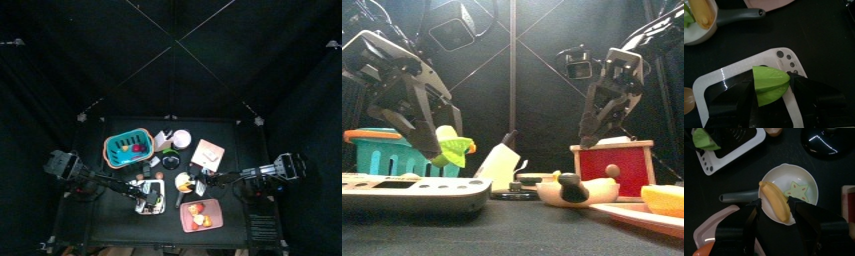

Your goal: Hand over starfruit top

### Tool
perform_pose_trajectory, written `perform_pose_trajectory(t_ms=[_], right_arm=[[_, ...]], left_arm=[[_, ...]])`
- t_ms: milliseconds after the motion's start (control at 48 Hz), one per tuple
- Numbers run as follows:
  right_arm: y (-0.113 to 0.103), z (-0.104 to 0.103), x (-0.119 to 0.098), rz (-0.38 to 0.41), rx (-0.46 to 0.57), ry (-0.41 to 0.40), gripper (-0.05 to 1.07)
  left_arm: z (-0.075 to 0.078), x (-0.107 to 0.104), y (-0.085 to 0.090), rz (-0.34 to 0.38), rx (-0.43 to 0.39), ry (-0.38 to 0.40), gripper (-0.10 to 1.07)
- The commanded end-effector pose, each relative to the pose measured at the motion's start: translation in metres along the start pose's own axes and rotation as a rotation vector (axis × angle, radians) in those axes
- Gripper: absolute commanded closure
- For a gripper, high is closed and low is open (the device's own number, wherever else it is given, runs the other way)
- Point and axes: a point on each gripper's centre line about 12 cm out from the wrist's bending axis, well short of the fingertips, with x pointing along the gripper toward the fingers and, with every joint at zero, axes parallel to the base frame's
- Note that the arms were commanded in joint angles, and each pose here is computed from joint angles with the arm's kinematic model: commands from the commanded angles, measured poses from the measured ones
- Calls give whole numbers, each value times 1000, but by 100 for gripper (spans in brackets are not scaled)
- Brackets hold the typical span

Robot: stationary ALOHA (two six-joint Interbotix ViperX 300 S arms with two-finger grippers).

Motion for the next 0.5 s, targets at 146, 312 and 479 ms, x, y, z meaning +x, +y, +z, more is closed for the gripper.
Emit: perform_pose_trajectory(t_ms=[146, 312, 479], right_arm=[[16, 34, -15, 58, 50, -96, 19], [27, 54, -24, 137, 146, -164, 18], [19, 62, -25, 217, 285, -247, 17]], left_arm=[[25, -9, 10, 42, -1, -173, 26], [34, -15, 34, 115, -5, -312, 26], [41, -24, 59, 199, -10, -465, 26]])
